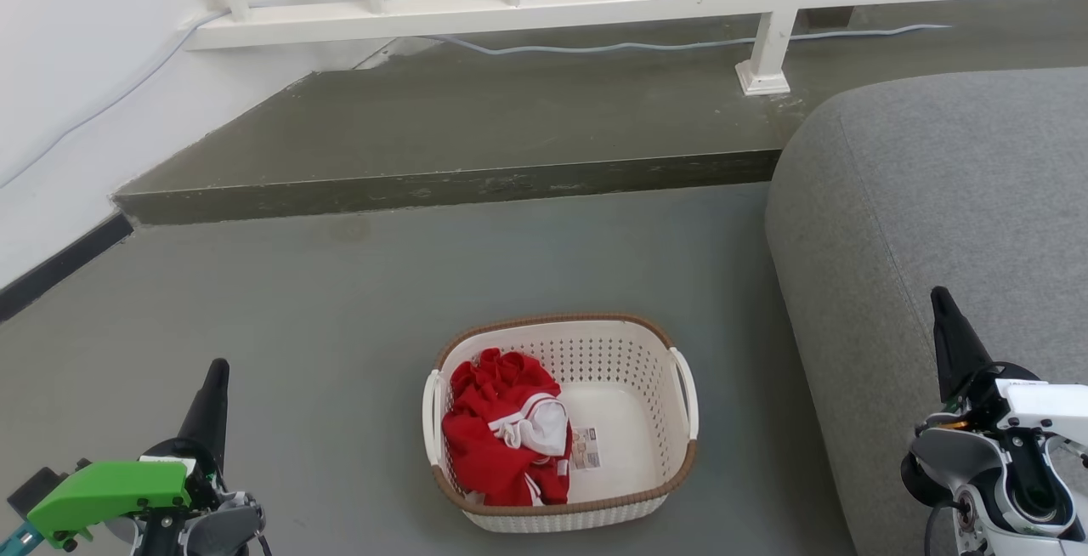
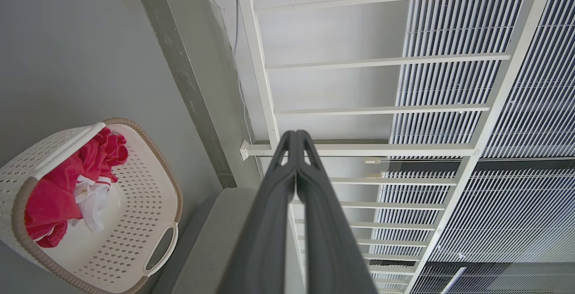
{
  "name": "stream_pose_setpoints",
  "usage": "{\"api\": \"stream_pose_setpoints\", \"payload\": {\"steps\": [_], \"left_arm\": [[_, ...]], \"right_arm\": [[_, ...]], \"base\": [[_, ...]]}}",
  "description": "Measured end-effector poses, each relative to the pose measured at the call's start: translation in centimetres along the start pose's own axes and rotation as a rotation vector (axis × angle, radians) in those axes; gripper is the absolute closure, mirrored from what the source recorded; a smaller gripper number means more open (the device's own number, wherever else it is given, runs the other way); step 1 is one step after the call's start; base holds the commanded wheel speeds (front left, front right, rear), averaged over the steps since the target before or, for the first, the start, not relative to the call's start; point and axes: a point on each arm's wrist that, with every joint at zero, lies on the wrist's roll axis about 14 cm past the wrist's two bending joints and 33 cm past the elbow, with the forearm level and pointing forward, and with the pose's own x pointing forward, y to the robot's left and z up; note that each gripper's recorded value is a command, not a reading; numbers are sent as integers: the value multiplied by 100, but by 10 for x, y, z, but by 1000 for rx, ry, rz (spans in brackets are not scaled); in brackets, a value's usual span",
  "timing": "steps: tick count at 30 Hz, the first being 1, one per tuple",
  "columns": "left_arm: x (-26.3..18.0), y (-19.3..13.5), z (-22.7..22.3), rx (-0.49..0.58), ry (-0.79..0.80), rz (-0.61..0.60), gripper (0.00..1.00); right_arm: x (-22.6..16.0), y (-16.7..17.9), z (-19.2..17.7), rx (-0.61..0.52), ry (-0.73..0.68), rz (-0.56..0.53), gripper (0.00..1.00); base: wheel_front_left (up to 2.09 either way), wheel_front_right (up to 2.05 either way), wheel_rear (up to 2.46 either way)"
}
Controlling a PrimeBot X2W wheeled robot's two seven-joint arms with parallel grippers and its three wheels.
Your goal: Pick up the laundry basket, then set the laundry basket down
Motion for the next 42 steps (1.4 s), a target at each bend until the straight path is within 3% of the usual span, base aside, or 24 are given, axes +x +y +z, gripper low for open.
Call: {"api": "stream_pose_setpoints", "payload": {"steps": [8, 9, 28, 42], "left_arm": [[-2, 6, -1, -3, 1, 18, 100], [-4, 12, -2, -7, 1, 35, 0], [-6, 11, -6, 26, -16, 33, 0], [1, -8, -7, 187, -20, -20, 0]], "right_arm": [[-2, -6, -1, 5, 0, -21, 100], [-5, -13, -2, 11, 0, -40, 0], [-8, -19, -1, -41, -18, -58, 0], [-3, -6, -1, -236, -7, -26, 0]], "base": [[0, 0, 0], [0, 0, 0], [0, 0, 0], [0, 0, 0]]}}
